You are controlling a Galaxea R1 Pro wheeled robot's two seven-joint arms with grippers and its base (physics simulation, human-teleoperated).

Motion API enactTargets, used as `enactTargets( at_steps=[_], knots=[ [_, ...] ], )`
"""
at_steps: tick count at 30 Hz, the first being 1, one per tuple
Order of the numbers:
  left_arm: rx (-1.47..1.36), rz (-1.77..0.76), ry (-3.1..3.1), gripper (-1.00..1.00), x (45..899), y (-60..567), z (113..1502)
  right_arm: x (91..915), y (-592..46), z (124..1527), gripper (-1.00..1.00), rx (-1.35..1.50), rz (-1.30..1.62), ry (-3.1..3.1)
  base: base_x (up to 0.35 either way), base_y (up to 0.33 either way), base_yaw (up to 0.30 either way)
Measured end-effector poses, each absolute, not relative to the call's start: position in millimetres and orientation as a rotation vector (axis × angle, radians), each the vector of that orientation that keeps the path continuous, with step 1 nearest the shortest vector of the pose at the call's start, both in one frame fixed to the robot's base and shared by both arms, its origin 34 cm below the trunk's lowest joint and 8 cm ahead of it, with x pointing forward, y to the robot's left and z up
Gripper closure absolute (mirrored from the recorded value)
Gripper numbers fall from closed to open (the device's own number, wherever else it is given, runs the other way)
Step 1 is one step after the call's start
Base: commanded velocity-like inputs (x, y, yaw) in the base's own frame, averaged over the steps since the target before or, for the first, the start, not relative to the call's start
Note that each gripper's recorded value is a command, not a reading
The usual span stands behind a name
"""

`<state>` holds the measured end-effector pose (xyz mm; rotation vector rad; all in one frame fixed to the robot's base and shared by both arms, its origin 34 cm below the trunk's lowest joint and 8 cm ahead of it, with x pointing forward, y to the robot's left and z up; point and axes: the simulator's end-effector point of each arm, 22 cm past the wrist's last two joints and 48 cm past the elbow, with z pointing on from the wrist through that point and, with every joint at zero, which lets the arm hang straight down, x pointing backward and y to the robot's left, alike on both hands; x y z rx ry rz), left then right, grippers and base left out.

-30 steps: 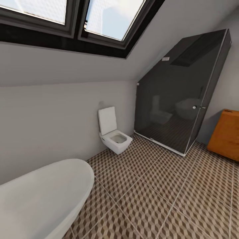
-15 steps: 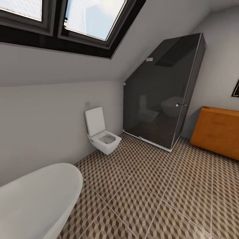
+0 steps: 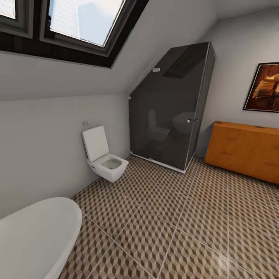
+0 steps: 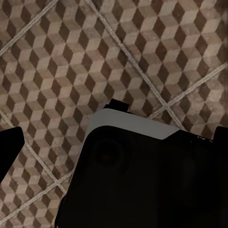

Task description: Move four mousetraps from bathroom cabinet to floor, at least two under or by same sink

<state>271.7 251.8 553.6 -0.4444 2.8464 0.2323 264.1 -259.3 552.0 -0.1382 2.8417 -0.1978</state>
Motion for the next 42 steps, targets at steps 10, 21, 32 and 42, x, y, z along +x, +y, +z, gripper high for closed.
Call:
enactTargets(
  at_steps=[10, 21, 32, 42],
  knots=[
    [-0.444, 0.232, 2.846, -1.00, 271.7, 251.7, 553.6, 264.1, -259.9, 551.9, -1.00, -0.138, -0.198, 2.842, 0.000, 0.000, -0.297],
    [-0.444, 0.232, 2.846, -1.00, 271.9, 251.9, 553.7, 264.1, -261.3, 552.0, -1.00, -0.139, -0.201, 2.841, 0.000, 0.000, -0.299],
    [-0.445, 0.233, 2.846, -1.00, 271.8, 252.1, 553.7, 264.1, -261.4, 552.0, -1.00, -0.139, -0.201, 2.842, 0.000, 0.000, -0.299],
    [-0.445, 0.233, 2.846, -1.00, 272.0, 251.9, 553.7, 264.1, -261.4, 552.0, -1.00, -0.139, -0.201, 2.842, 0.000, 0.000, -0.299]
  ],
)
